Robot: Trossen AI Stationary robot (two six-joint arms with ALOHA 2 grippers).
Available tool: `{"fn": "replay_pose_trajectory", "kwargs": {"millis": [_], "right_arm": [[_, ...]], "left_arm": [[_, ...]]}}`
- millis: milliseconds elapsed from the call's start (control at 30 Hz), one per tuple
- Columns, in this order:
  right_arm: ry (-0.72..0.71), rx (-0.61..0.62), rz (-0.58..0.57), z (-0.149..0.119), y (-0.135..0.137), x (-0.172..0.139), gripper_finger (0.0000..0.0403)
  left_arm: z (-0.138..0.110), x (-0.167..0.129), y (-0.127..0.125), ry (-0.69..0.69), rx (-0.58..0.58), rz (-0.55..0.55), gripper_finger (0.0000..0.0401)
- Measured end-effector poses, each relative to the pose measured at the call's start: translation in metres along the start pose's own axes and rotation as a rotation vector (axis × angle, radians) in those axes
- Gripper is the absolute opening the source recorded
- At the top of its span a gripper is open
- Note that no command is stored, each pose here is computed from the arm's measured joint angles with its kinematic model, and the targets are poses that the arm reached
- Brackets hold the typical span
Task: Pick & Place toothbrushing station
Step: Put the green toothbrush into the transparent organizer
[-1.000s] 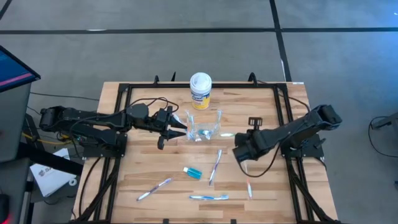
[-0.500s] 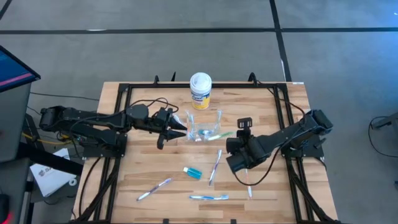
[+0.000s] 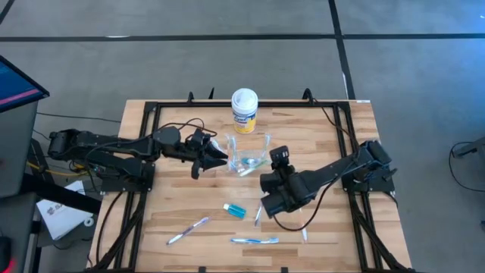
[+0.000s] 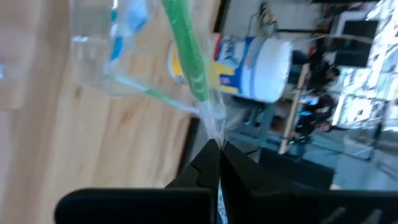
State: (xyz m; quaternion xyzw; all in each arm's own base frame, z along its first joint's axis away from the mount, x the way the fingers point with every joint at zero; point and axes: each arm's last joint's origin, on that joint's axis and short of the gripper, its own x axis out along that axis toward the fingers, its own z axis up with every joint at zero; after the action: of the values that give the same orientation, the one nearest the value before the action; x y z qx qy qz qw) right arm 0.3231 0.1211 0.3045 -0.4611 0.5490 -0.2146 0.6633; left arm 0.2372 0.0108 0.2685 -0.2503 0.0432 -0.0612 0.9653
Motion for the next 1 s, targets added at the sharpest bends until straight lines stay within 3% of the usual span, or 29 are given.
{"fn": "replay_pose_trajectory", "kwargs": {"millis": [467, 1000], "right_arm": [[-0.153, -0.066, -0.100, 0.028, -0.011, -0.007, 0.0000], [-0.207, -0.136, -0.174, 0.049, -0.008, -0.005, 0.0000]], "left_arm": [[-0.004, 0.009, 0.005, 0.001, -0.144, 0.000, 0.0131], [-0.014, 0.027, 0.013, 0.006, -0.321, -0.047, 0.0131]]}}
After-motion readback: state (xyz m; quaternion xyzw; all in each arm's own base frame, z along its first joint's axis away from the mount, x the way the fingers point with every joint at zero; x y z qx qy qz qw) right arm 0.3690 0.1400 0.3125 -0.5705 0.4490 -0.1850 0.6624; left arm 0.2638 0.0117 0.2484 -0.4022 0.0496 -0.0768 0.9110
